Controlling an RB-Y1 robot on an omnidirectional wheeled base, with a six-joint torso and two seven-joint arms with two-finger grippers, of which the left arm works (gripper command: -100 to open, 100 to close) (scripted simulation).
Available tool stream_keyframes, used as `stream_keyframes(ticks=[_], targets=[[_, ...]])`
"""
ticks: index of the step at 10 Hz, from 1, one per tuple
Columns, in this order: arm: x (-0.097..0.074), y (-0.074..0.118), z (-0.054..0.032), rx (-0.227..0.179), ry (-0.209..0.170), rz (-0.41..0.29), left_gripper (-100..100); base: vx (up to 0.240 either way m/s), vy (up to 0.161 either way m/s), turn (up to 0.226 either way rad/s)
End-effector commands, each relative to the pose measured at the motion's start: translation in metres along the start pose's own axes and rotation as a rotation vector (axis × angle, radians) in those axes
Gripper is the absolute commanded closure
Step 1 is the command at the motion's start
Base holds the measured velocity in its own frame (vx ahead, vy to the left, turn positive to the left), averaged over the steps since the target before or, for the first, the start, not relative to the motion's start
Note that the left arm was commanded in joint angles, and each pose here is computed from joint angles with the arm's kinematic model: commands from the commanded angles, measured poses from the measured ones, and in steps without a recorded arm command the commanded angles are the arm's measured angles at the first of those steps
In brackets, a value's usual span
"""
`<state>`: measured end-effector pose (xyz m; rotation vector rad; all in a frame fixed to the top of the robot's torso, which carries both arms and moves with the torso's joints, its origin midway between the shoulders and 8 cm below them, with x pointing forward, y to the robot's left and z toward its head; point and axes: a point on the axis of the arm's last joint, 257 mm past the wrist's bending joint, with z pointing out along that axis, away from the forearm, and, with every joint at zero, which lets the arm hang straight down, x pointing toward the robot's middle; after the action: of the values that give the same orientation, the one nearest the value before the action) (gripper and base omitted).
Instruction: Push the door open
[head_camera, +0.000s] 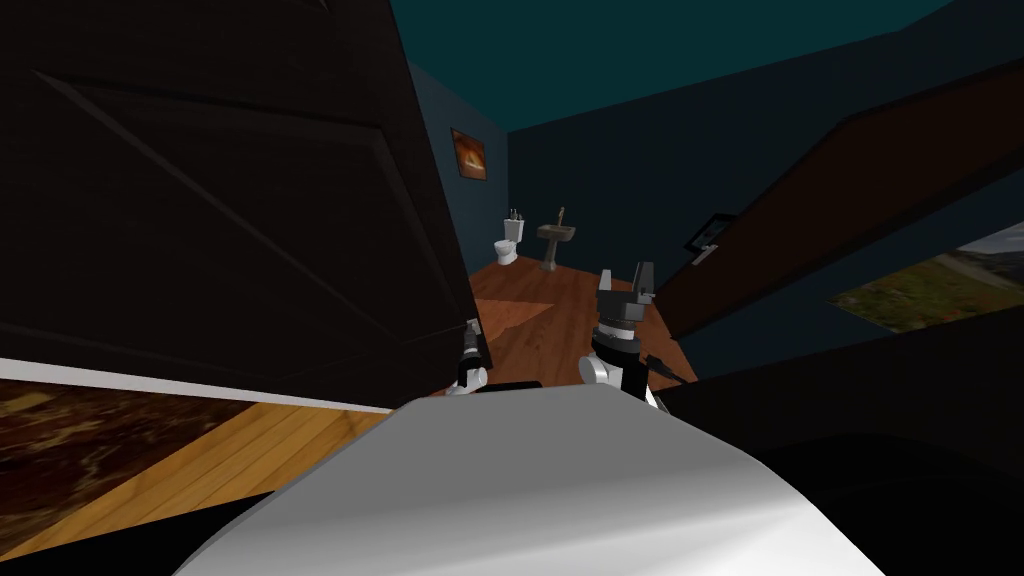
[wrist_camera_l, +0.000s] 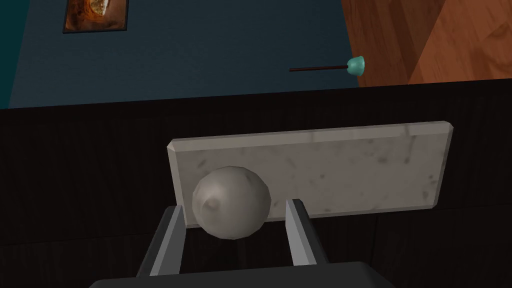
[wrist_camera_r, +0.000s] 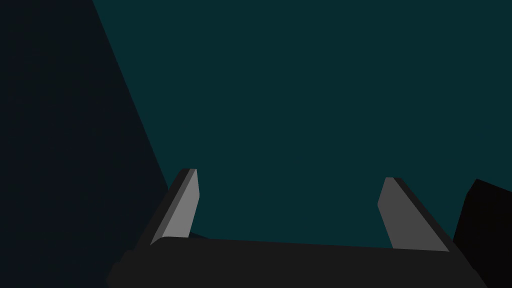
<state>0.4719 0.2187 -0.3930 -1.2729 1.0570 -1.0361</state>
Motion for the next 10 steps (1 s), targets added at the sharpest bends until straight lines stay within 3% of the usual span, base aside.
stream_keyframes(ticks=[1, 5, 6, 9, 10], targets=[[0.000, 0.000, -0.0001, 0.000, 0.000, 0.000, 100, -0.011, 0.005, -0.004], [0.000, 0.000, -0.0001, 0.000, 0.000, 0.000, 100, -0.006, 0.000, -0.001], [-0.020, 0.000, 0.0044, 0.001, -0.036, 0.015, 100, 0.122, -0.029, 0.030], [-0.032, 0.000, 0.0070, 0.003, -0.061, 0.020, 100, 0.144, -0.035, 0.047], [-0.047, -0.001, 0.0099, 0.004, -0.098, 0.023, 100, 0.201, -0.032, 0.072]])
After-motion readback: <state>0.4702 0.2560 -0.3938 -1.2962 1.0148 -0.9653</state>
